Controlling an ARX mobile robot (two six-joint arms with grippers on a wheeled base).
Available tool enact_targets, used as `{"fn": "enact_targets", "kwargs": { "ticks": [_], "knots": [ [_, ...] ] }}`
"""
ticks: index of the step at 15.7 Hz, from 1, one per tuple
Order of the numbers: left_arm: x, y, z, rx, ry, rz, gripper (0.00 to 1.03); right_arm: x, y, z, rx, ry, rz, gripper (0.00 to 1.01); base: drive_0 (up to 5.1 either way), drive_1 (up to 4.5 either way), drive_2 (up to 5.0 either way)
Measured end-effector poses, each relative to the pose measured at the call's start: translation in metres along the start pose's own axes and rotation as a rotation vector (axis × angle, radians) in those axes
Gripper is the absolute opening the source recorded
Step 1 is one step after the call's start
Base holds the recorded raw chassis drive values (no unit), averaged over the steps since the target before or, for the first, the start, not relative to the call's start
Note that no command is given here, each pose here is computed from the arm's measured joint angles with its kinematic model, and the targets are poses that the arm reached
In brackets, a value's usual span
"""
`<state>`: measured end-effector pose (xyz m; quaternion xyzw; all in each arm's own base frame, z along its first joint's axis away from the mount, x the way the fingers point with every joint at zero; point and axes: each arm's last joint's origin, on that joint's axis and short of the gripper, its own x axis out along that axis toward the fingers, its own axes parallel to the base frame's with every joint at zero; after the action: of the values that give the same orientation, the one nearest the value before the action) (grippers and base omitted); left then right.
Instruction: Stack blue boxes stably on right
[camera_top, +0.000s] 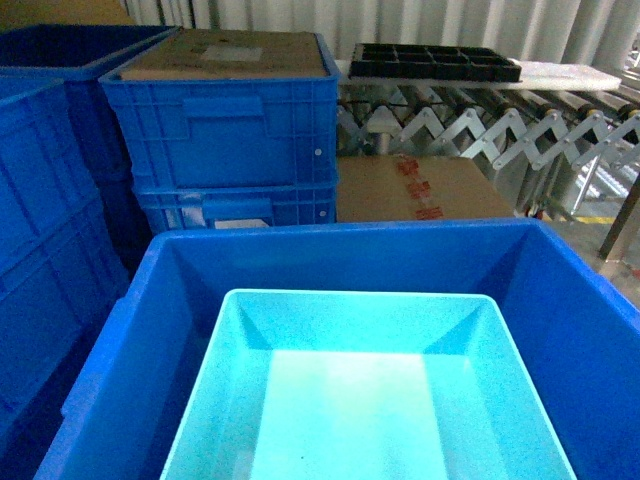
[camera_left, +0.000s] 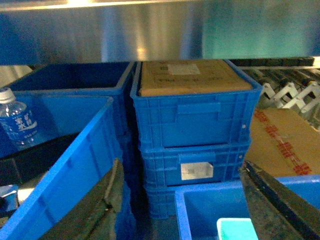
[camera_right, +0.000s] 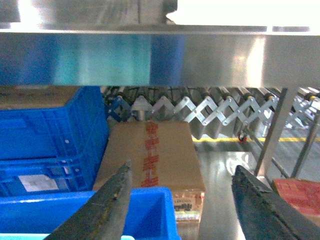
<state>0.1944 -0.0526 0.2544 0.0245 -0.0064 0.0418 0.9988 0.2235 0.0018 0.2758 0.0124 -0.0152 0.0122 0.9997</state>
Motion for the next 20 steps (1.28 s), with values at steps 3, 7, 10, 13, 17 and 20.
{"fn": "enact_targets", "kwargs": {
  "ticks": [3,7,10,13,17,20],
  "knots": [
    [-0.026,0.025,-0.041,-0.037,0.022,-0.082,0.2,-0.037,-0.002,-0.049,-0.017,0.035,-0.023,0.13,0.0,0.0,0.0],
    [-0.044,0.039,-0.061,-0.044,0.023,-0.079,0.02,-0.063,-0.002,-0.073,-0.021,0.04,-0.023,0.02,0.0,0.0,0.0],
    [-0.055,0.053,-0.071,-0.045,0.02,-0.079,0.02,-0.078,-0.002,-0.083,-0.021,0.034,-0.023,0.02,0.0,0.0,0.0],
    [-0.061,0.054,-0.076,-0.046,0.019,-0.088,0.02,-0.087,-0.002,-0.09,-0.021,0.039,-0.023,0.02,0.0,0.0,0.0],
    [-0.065,0.054,-0.079,-0.046,0.019,-0.084,0.02,-0.092,-0.002,-0.093,-0.021,0.036,-0.023,0.02,0.0,0.0,0.0],
    [-0.07,0.055,-0.081,-0.047,0.009,-0.084,0.02,-0.098,-0.002,-0.096,-0.021,0.033,-0.023,0.02,0.0,0.0,0.0]
  ]
}}
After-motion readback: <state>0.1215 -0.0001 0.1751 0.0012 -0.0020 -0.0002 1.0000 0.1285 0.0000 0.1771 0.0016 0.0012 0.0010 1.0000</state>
